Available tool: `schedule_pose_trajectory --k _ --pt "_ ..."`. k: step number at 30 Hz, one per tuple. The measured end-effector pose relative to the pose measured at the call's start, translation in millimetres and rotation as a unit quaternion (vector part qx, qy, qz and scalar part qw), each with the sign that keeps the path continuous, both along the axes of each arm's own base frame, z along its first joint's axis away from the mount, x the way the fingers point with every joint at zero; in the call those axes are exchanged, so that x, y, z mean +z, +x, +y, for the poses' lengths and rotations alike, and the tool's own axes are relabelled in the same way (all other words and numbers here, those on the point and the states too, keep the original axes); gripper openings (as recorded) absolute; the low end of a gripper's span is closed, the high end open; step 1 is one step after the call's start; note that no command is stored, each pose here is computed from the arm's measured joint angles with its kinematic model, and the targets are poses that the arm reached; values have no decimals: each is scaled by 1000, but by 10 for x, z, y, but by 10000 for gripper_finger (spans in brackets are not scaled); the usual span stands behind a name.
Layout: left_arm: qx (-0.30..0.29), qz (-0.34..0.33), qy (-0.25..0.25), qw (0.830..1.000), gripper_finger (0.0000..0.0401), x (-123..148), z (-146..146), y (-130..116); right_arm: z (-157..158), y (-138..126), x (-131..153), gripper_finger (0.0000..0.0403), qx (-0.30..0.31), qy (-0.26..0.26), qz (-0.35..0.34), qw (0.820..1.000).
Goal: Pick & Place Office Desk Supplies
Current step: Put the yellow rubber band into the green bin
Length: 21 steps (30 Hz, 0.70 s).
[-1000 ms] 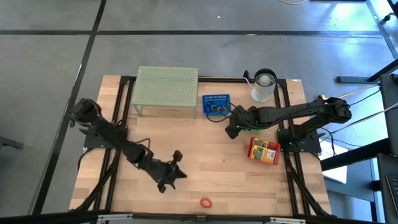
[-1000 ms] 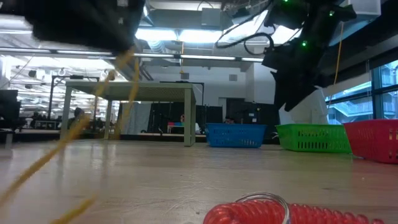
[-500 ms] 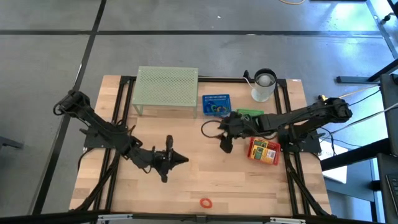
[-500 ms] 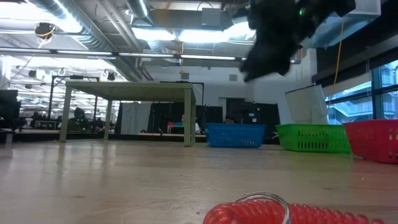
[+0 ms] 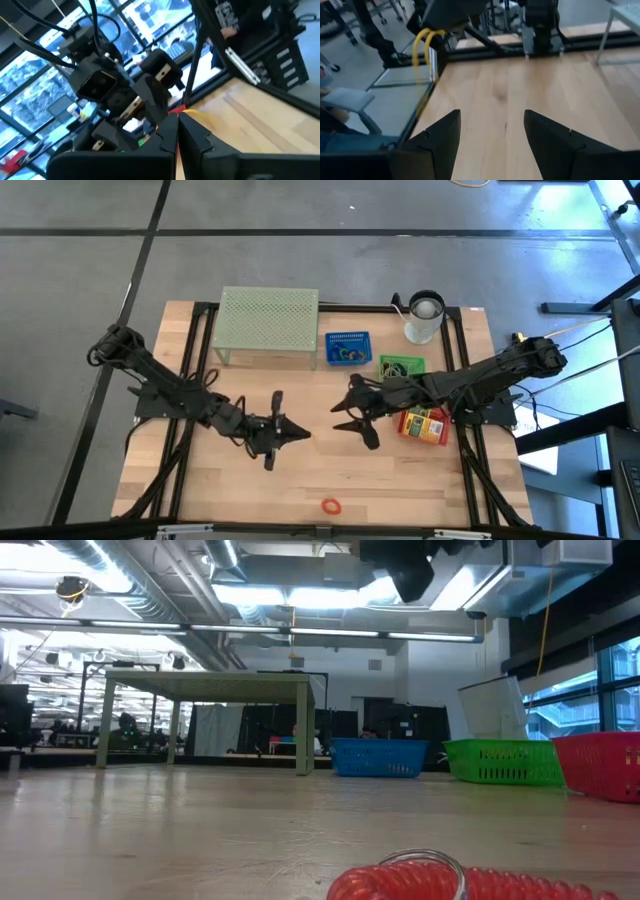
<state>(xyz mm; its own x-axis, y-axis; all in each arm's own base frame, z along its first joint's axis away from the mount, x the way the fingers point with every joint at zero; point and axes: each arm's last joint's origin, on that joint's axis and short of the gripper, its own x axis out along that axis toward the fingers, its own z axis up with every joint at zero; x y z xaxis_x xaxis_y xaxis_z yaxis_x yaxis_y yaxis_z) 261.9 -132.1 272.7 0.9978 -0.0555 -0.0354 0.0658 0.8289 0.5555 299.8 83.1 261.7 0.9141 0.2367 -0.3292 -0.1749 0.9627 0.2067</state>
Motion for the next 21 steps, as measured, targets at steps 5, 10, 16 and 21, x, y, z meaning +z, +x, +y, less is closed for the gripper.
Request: schedule_pose_trajectory --k 5,10,16,21 --pt "-2 -13 -7 1000 1 28 88 48 7 9 33 219 4 6 -17 1000" --pt "-5 -14 -8 1000 1 30 205 105 16 16 63 219 17 14 -31 999" --pt "-11 -32 -15 999 1 67 344 164 26 24 108 219 31 24 -54 998" --pt "-6 -50 0 999 2 102 447 199 27 28 126 219 30 26 -63 997"
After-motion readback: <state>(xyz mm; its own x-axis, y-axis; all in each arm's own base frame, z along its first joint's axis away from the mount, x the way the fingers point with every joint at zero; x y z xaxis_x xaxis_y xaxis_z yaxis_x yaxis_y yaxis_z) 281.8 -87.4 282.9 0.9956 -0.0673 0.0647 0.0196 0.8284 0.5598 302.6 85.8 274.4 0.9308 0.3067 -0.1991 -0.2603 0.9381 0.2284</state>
